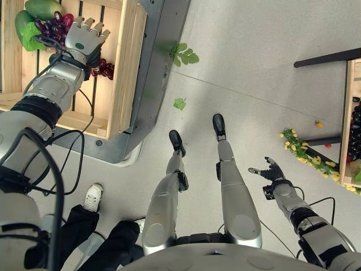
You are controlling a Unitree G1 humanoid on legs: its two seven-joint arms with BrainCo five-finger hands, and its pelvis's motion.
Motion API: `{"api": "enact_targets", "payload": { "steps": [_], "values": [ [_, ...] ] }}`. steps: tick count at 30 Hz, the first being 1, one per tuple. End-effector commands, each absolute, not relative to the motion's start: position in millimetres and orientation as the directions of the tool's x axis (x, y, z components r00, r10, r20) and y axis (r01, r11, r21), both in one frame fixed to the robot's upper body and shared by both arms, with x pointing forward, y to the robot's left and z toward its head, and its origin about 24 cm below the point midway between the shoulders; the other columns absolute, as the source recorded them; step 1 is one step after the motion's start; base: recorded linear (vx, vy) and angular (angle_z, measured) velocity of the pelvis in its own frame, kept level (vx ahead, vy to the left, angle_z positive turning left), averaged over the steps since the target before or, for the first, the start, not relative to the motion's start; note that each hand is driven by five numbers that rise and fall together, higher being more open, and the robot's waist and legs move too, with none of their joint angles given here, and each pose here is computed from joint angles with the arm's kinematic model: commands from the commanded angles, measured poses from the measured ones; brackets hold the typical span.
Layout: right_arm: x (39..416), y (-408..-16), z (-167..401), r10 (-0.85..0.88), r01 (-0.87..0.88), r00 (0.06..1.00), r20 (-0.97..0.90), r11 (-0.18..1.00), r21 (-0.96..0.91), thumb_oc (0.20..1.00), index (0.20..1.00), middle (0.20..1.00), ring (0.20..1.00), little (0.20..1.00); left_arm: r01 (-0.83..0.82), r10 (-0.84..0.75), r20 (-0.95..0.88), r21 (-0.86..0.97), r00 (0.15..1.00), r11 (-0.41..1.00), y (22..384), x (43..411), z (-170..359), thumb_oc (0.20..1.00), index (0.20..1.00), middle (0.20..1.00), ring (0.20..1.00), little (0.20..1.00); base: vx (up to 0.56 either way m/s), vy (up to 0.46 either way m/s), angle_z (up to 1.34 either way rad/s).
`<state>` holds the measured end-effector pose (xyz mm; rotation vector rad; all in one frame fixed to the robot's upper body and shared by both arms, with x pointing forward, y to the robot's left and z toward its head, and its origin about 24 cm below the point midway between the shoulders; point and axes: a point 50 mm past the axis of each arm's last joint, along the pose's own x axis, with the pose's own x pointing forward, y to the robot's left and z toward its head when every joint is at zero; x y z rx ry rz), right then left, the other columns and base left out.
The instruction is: Pick up the fruits from the basket on one side to the basket on the other side
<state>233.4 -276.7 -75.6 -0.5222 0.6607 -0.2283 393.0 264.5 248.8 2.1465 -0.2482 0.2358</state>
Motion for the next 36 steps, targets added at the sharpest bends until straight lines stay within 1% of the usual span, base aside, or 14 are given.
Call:
{"api": "enact_targets", "payload": {
  "steps": [1,3,7,16,21,26,36],
  "values": [
    [223.1,-278.4,-80.7,-0.383,0.069,0.758,-0.528,0.852,-0.519,1.000,1.000,1.000,1.000,1.000,-0.364,-0.024,0.415,0.767,0.910,-0.529,278.7,386.7,295.0,1.000,1.000,1.000,1.000,1.000,-0.02,-0.006,-0.03],
    [223.2,-277.7,-80.7,-0.384,0.072,0.759,-0.526,0.852,-0.518,1.000,1.000,1.000,1.000,1.000,-0.380,-0.028,0.424,0.778,0.905,-0.501,275.0,388.1,294.2,1.000,1.000,1.000,1.000,1.000,-0.02,-0.005,-0.04],
    [222.5,-276.7,-81.5,-0.384,0.073,0.758,-0.527,0.853,-0.517,1.000,1.000,1.000,1.000,1.000,-0.378,-0.026,0.420,0.786,0.907,-0.489,273.7,389.1,290.3,1.000,1.000,1.000,1.000,1.000,0.00,0.000,0.00],
    [224.9,-274.5,-78.9,-0.373,0.063,0.776,-0.508,0.848,-0.526,1.000,1.000,1.000,1.000,1.000,-0.279,-0.003,0.341,0.764,0.940,-0.582,282.5,390.0,271.7,1.000,1.000,1.000,1.000,1.000,0.00,0.000,0.00],
    [225.7,-276.1,-77.6,-0.377,0.068,0.778,-0.502,0.846,-0.530,1.000,1.000,1.000,1.000,1.000,-0.185,0.043,0.270,0.759,0.962,-0.625,299.8,384.5,252.4,1.000,1.000,1.000,1.000,1.000,0.00,0.000,0.00],
    [228.1,-277.4,-75.7,-0.380,0.067,0.782,-0.494,0.840,-0.539,1.000,1.000,1.000,1.000,1.000,-0.097,0.134,0.233,0.766,0.963,-0.636,323.8,376.1,238.1,1.000,1.000,1.000,1.000,1.000,0.00,0.000,0.00],
    [226.4,-279.1,-76.3,-0.383,0.062,0.778,-0.498,0.835,-0.546,1.000,1.000,1.000,1.000,1.000,-0.060,0.215,0.239,0.789,0.947,-0.611,346.7,364.4,235.4,1.000,1.000,1.000,1.000,1.000,0.00,0.000,0.00]
  ]
}}
